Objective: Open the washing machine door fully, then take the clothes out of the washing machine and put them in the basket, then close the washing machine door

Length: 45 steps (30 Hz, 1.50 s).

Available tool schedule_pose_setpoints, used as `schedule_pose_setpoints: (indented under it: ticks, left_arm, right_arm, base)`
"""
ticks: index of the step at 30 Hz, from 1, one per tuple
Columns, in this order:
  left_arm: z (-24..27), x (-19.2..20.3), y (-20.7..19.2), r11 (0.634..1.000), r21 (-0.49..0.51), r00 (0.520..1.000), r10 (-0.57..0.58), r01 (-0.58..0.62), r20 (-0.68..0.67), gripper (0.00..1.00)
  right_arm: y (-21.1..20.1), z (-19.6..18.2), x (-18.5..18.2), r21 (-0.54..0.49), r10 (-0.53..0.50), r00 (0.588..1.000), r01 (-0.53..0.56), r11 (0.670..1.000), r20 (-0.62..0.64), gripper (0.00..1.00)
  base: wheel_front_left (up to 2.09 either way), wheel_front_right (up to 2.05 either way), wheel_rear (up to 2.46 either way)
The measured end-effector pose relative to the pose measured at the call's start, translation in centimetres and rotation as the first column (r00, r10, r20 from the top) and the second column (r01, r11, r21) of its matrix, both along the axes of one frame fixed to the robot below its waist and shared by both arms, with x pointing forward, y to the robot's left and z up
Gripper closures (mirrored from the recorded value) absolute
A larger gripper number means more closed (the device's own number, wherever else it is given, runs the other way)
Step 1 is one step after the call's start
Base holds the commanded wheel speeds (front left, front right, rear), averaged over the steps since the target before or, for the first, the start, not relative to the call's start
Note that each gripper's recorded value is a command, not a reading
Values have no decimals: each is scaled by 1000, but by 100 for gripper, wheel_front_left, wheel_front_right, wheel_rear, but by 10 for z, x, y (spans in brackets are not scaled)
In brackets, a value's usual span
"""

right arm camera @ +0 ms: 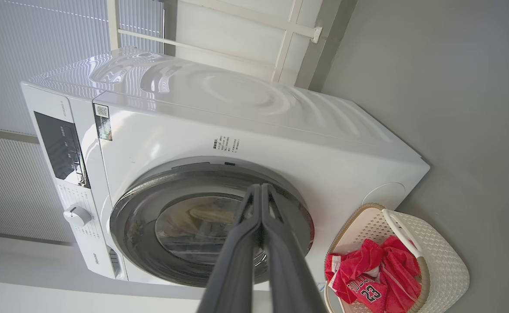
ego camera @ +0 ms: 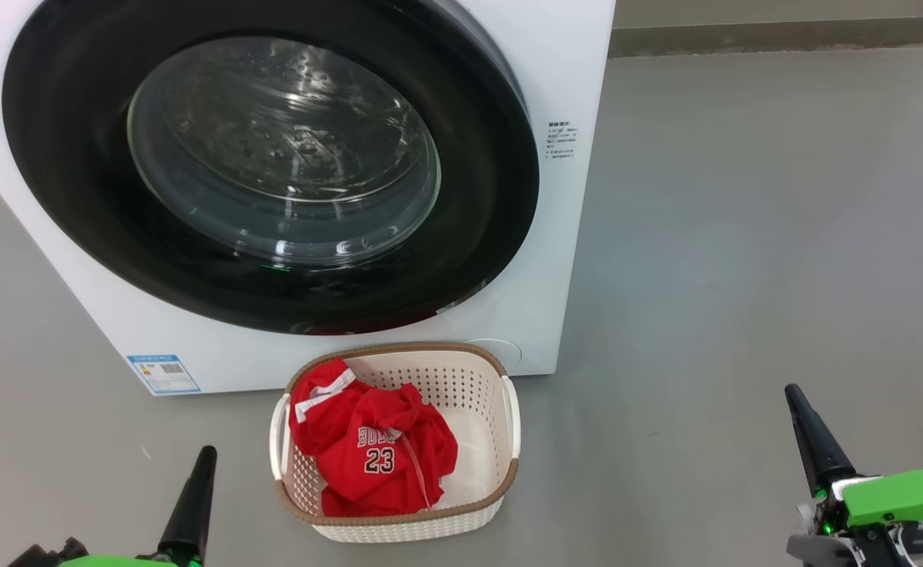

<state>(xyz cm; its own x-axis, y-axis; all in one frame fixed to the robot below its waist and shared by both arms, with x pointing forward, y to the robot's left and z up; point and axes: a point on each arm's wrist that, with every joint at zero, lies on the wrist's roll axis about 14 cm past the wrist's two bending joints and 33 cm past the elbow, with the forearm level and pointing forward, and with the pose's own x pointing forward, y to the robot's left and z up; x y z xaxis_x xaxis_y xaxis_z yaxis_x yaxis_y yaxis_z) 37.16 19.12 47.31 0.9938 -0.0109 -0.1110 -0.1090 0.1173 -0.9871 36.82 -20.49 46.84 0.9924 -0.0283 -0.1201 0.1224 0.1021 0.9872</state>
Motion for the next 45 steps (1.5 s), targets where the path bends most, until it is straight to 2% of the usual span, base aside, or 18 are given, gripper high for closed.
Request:
schedule_pose_setpoints:
  ticks: [11, 45]
  left_arm:
    - [8, 6, -4, 993, -118, 1000, -5, 9, 28, 100]
    - [8, 6, -4, 993, -120, 1000, -4, 8, 28, 100]
  right_arm:
    - [-1, 11, 6, 104, -6, 999, 2, 995, 39, 100]
    - [-1, 13, 8, 106, -8, 999, 3, 994, 47, 100]
  base:
    - [0, 0, 0]
    - [0, 0, 0]
